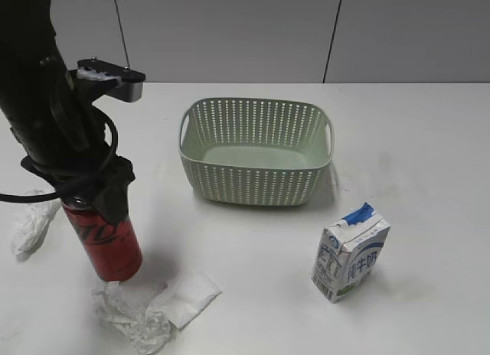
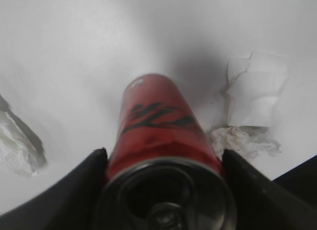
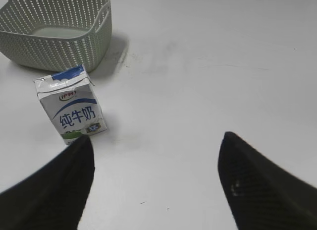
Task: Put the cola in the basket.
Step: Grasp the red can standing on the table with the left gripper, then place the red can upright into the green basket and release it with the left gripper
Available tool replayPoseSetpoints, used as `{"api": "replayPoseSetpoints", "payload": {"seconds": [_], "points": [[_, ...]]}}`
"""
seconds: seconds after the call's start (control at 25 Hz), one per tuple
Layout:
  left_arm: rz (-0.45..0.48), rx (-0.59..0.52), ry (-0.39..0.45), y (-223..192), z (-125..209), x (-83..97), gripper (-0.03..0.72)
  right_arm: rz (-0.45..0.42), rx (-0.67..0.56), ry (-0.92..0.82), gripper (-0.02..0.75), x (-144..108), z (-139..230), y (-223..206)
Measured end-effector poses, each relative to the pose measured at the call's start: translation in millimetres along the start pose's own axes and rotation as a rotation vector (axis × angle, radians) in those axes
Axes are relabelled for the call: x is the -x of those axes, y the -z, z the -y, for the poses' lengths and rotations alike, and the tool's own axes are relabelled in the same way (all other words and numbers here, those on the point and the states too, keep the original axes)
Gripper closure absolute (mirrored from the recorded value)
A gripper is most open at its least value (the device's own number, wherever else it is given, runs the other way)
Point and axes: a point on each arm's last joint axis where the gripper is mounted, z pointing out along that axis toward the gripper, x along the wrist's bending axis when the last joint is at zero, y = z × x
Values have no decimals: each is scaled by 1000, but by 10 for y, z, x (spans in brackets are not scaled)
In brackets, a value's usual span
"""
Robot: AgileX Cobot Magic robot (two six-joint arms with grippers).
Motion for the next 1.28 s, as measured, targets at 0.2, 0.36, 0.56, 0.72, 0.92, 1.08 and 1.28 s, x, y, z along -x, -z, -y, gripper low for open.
{"api": "replayPoseSetpoints", "payload": {"seconds": [0.2,0.36,0.56,0.72,0.92,1.08,1.28], "points": [[1,-8,0,0,7,1,184,0,0,0,148,0,0,0],[1,-26,-3,14,14,2,184,0,0,0,148,0,0,0],[-72,-37,-46,256,-67,-45,184,0,0,0,148,0,0,0],[-158,95,-80,626,-278,-81,184,0,0,0,148,0,0,0],[-179,269,-88,1103,-468,-38,184,0,0,0,148,0,0,0],[-134,379,-85,1384,-556,40,184,0,0,0,148,0,0,0],[-7,446,-73,1461,-798,140,184,0,0,0,148,0,0,0]]}}
